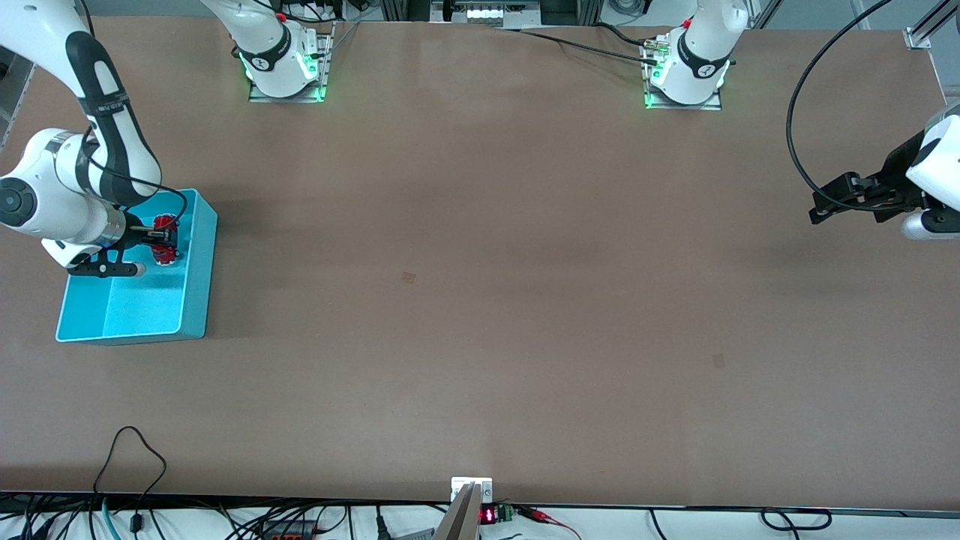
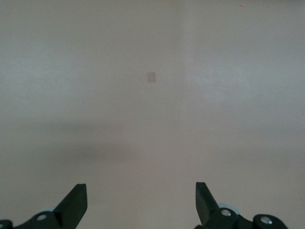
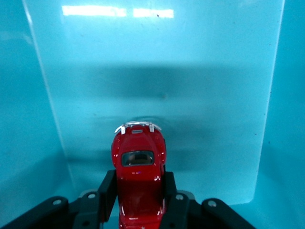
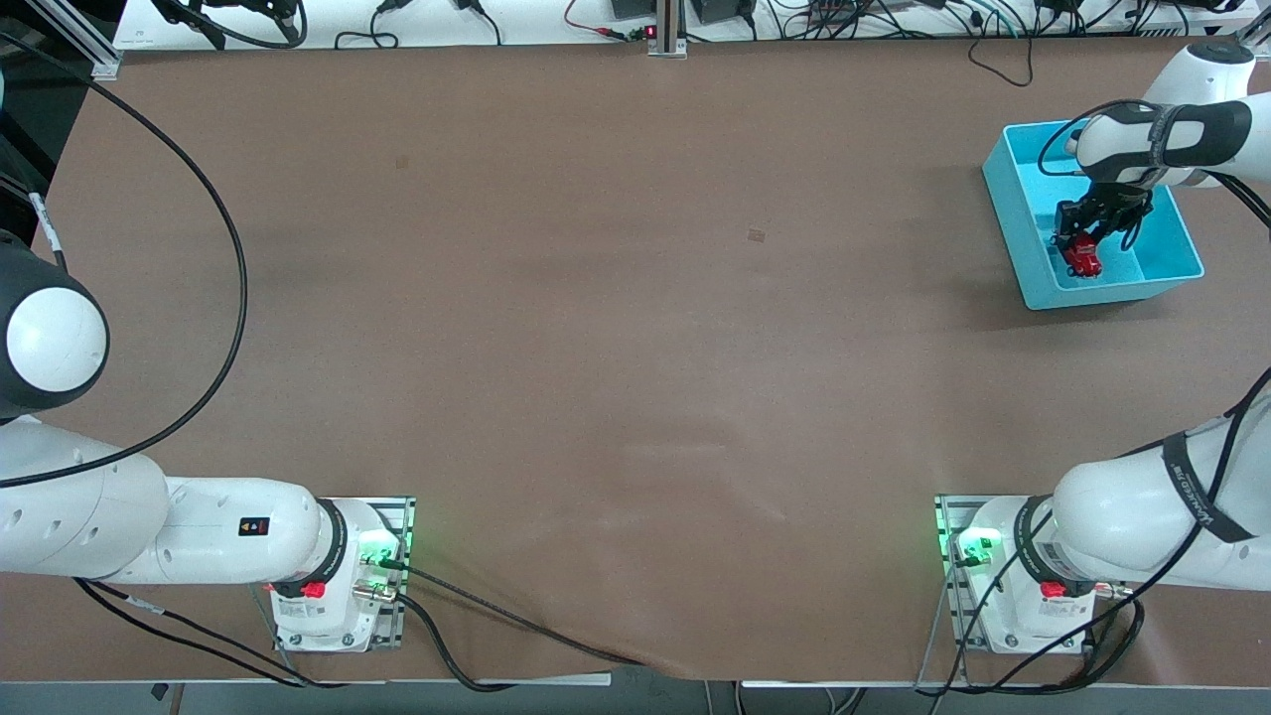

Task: Wind red beetle toy and store in blue box
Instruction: 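Lower the held car into the cyan box with the right gripper, then open the right gripper to release the car in the box, then raise the right gripper away from the box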

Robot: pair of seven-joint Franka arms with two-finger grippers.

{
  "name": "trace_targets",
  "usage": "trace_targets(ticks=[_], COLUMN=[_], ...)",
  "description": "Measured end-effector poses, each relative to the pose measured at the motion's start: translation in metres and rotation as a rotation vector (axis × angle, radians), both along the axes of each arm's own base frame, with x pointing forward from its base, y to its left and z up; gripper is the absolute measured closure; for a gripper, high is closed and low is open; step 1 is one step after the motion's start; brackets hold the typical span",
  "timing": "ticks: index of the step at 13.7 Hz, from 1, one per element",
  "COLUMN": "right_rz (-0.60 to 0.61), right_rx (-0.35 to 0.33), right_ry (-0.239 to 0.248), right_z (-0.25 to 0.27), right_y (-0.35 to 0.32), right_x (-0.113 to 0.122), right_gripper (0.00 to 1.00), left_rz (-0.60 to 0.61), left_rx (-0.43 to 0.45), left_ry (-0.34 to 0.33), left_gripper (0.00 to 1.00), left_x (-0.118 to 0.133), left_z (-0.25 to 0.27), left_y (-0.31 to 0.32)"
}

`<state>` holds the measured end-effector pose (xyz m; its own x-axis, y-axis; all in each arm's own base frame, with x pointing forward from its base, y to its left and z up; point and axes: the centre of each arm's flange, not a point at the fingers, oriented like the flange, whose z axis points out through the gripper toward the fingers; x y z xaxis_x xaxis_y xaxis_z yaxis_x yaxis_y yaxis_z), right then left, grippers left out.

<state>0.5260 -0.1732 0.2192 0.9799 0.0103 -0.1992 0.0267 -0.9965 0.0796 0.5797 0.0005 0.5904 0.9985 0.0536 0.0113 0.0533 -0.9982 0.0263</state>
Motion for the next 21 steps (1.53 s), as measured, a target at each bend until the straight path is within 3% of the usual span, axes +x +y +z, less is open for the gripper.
trace_targets(ticks=[6, 8, 10, 12, 18, 21], right_rz=[0.03, 0.03, 0.032, 0.037, 0.018, 0.052], right_rx=[-0.003, -0.002, -0.005, -0.019, -0.036, -0.009], right_ry=[-0.008, -0.006, -0.015, -0.054, -0.157, -0.14], right_z=[-0.013, -0.015, -0.012, 0.007, 0.128, 0.196], right_y=[-0.03, -0.029, -0.03, -0.033, -0.038, -0.007], right_x=[-0.008, -0.008, -0.005, 0.01, 0.065, 0.079], right_gripper=[0.55, 0.41, 0.21, 0.01, 0.0, 0.0], left_rz=[0.0, 0.0, 0.0, 0.0, 0.001, 0.002], left_rx=[0.0, 0.0, 0.0, 0.0, 0.0, 0.0], left_ry=[0.0, 0.0, 0.0, 0.0, 0.0, 0.0], left_gripper=[0.0, 0.0, 0.0, 0.0, 0.0, 0.0], left_x=[0.0, 0.0, 0.0, 0.0, 0.0, 0.0], left_z=[0.0, 0.0, 0.0, 0.0, 0.0, 0.0], left_y=[0.0, 0.0, 0.0, 0.0, 0.0, 0.001])
